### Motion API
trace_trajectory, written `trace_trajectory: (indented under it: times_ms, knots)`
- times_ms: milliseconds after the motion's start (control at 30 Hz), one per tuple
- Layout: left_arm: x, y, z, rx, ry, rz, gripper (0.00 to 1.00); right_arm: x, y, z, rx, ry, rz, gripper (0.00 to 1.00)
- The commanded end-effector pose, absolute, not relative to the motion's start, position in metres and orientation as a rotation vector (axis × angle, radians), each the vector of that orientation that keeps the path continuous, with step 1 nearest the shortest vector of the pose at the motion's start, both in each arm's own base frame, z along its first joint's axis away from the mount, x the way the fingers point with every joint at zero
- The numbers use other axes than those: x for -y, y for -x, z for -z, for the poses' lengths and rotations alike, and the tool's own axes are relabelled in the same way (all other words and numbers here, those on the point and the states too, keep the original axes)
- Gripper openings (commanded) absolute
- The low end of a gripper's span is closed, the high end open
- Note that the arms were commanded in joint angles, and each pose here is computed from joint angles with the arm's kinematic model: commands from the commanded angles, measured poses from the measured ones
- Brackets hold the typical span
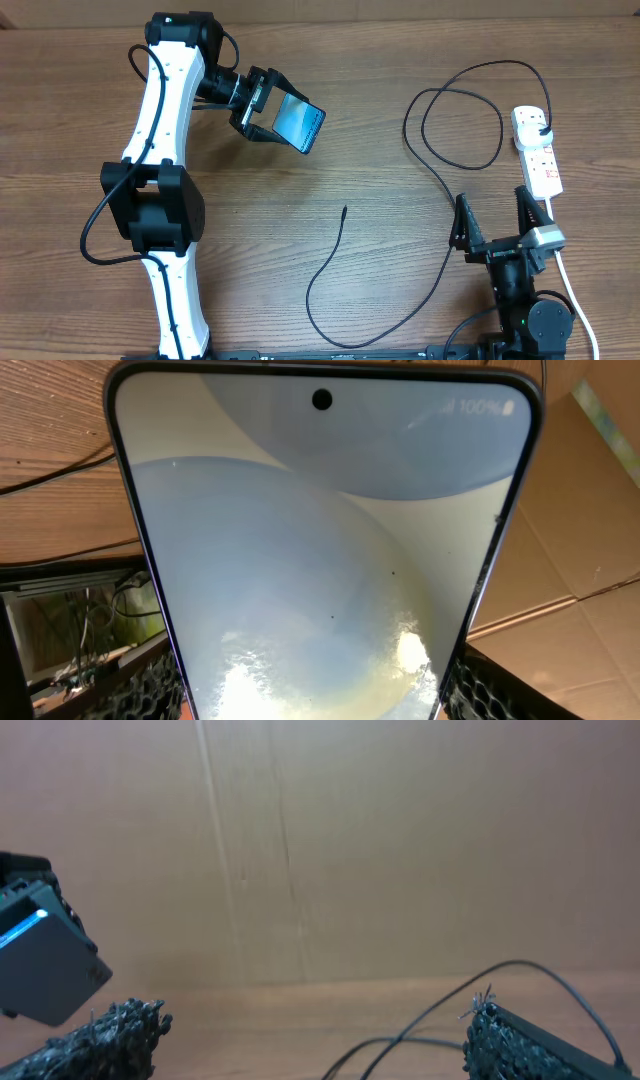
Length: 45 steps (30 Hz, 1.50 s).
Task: Plug charger to phone and switch on socket
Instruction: 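Move the right gripper up toward the phone held by the left gripper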
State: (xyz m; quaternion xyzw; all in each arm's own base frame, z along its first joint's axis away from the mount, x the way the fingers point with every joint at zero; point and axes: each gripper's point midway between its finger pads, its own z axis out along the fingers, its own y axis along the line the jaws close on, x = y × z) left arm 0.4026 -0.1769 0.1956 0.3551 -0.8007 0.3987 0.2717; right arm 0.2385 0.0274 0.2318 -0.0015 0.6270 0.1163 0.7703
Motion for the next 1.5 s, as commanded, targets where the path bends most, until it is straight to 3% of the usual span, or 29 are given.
trace_trajectory:
  times_ms: [0,333,667,1100,1467]
  knots:
    - [0.184,-0.405,-0.209,2.149,-0.902,-1.149,0.04,-0.029,-0.227,-0.269,-1.303,-0.003,-0.284,1.0]
    - [0.185,-0.405,-0.21,2.144,-0.901,-1.155,0.04,-0.028,-0.22,-0.304,-1.448,-0.034,-0.295,1.0]
    - [0.185,-0.405,-0.209,2.145,-0.901,-1.154,0.04,-0.064,-0.265,-0.309,-1.735,0.044,-0.505,1.0]
    - [0.178,-0.404,-0.199,2.182,-0.948,-1.071,0.04,-0.153,-0.322,-0.257,-2.102,0.14,-1.327,1.0]
    - [0.161,-0.4,-0.173,2.258,-1.108,-0.814,0.04,-0.156,-0.353,-0.187,-2.286,-0.096,-1.459,1.0]
